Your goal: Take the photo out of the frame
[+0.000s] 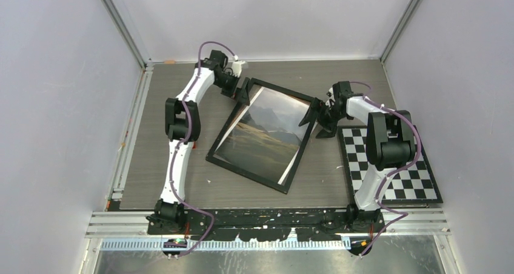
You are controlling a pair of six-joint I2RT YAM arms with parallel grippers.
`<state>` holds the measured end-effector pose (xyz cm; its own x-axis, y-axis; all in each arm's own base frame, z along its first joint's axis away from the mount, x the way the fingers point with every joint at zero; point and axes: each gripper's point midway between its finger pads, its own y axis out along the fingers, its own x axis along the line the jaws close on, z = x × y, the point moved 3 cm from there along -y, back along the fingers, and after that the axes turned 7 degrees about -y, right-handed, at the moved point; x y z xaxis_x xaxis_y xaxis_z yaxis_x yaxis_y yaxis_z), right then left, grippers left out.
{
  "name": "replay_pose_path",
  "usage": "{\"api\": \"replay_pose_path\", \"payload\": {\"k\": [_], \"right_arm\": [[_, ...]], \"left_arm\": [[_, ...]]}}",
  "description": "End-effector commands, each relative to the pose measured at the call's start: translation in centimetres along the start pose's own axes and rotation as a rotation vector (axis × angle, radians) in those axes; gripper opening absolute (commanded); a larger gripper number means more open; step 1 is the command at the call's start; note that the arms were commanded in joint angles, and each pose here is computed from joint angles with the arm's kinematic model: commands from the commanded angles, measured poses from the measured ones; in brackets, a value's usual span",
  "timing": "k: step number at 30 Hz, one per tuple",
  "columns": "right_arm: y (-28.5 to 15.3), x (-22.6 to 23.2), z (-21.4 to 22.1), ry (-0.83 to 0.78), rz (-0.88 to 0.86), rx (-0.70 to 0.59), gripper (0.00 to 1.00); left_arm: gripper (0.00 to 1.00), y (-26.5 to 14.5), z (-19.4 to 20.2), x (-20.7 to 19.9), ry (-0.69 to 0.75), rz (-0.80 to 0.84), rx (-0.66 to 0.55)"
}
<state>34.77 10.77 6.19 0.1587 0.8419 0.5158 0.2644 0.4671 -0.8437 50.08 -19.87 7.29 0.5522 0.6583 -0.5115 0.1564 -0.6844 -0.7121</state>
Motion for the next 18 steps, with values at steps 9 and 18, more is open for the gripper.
{"api": "replay_pose_path", "payload": {"k": [9,18], "right_arm": [[3.4,-2.9,0.9,0.047,0.047,0.055,0.97],[3.8,-2.9,1.2,0.092,0.026,0.050,0.97]], "left_arm": [[1.00,2.8,-1.7,-3.0,0.061,0.034,-0.020],[0.98,-3.5,3.5,-1.2,-0.143,-0.011,0.076]]}}
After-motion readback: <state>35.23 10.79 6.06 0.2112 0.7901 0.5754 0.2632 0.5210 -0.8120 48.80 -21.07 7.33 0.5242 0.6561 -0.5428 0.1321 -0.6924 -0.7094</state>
